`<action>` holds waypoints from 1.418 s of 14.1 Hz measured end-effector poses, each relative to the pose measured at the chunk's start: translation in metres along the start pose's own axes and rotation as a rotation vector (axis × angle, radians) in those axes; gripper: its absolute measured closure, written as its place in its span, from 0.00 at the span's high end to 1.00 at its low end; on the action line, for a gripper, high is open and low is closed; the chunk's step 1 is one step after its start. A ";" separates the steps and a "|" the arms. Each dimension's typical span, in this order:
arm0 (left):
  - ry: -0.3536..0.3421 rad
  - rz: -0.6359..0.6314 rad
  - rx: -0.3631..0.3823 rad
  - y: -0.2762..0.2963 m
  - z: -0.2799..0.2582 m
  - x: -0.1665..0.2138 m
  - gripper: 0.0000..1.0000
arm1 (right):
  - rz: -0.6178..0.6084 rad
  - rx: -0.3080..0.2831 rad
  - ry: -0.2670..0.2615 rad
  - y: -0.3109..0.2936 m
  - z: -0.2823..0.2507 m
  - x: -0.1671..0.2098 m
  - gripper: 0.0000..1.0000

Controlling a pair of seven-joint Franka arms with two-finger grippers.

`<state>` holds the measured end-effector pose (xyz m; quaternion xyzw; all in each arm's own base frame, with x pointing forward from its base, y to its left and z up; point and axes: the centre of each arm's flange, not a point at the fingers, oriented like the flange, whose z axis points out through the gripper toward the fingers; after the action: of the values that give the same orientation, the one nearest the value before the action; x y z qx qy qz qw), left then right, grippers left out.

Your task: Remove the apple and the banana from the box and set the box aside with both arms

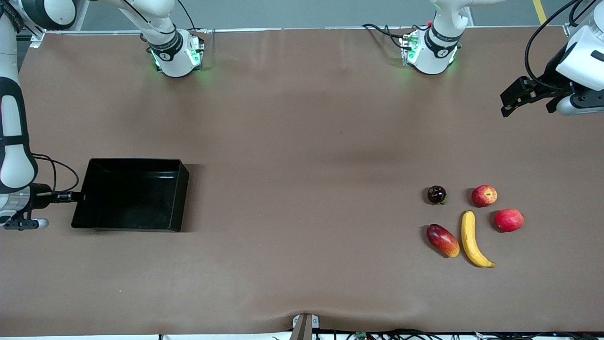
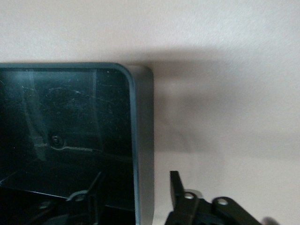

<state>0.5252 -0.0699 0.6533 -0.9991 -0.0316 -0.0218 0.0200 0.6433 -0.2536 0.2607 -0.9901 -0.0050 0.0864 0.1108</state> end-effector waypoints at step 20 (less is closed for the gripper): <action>-0.031 0.110 0.004 -0.013 0.002 -0.003 1.00 | -0.263 -0.224 0.361 -0.271 -0.220 0.052 1.00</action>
<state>0.5217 -0.0571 0.6520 -0.9995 0.0231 -0.0050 0.0226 0.7348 -0.0360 0.5229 -0.9864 -0.1236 -0.1083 0.0095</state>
